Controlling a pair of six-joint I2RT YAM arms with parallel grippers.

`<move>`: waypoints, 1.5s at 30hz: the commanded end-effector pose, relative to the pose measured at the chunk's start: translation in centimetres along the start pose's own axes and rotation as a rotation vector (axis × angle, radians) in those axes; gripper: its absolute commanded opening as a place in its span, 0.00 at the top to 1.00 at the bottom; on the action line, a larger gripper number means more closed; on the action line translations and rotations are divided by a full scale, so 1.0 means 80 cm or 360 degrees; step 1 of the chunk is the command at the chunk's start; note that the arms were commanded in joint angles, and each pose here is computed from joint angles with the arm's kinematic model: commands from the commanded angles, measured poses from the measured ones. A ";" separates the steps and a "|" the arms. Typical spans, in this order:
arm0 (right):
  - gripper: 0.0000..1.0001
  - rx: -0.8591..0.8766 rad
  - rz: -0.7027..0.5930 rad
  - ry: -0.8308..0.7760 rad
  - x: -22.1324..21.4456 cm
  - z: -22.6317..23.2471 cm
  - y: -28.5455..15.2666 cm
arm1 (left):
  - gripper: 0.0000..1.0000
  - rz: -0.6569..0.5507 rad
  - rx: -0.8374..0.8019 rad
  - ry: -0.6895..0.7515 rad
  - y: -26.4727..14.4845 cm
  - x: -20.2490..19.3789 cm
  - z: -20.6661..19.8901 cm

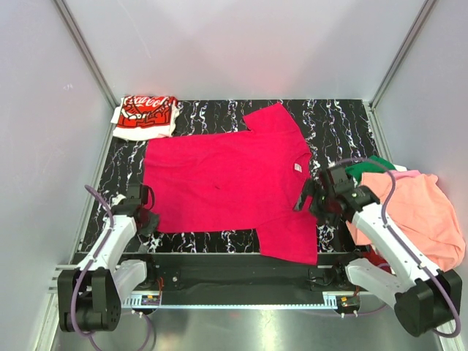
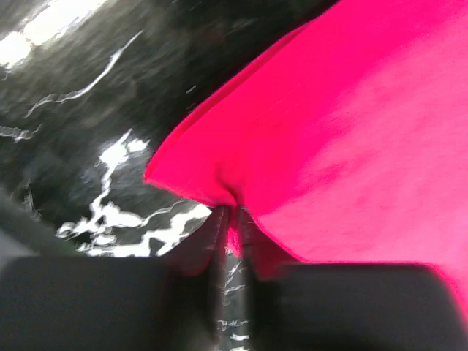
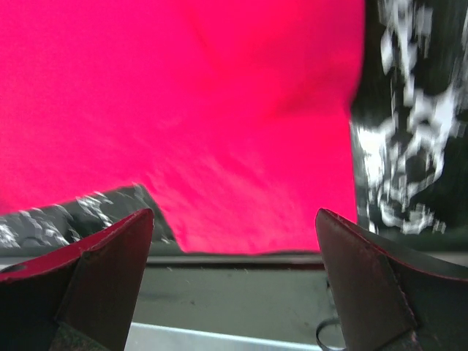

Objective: Fold and stack the t-shirts
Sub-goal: Flatten the tshirt out

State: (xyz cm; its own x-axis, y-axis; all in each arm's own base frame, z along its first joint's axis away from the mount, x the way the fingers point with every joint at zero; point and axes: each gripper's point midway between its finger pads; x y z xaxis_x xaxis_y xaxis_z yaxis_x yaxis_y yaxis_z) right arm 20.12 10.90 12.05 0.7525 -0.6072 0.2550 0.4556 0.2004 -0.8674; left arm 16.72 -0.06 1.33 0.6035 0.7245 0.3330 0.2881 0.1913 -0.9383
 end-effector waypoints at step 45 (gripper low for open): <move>1.00 -0.0054 0.0353 -0.0142 -0.140 -0.035 0.054 | 1.00 -0.0206 -0.0482 -0.0075 -0.008 0.150 -0.081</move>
State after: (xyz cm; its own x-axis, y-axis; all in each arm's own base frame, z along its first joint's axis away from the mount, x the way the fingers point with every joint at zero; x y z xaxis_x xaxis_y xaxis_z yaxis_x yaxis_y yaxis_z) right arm 10.00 17.06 1.79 0.9045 -0.4240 -0.0451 0.1026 0.3191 -0.9422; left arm 28.68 5.12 4.41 0.4990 0.7655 0.4062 0.5089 0.1205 -0.8523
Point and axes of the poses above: each gripper's point midway between its finger pads, its own y axis out along the fingers, its own z axis along the line the jaws close on, x = y × z, and after that the axes turned 14 degrees about y, right-handed
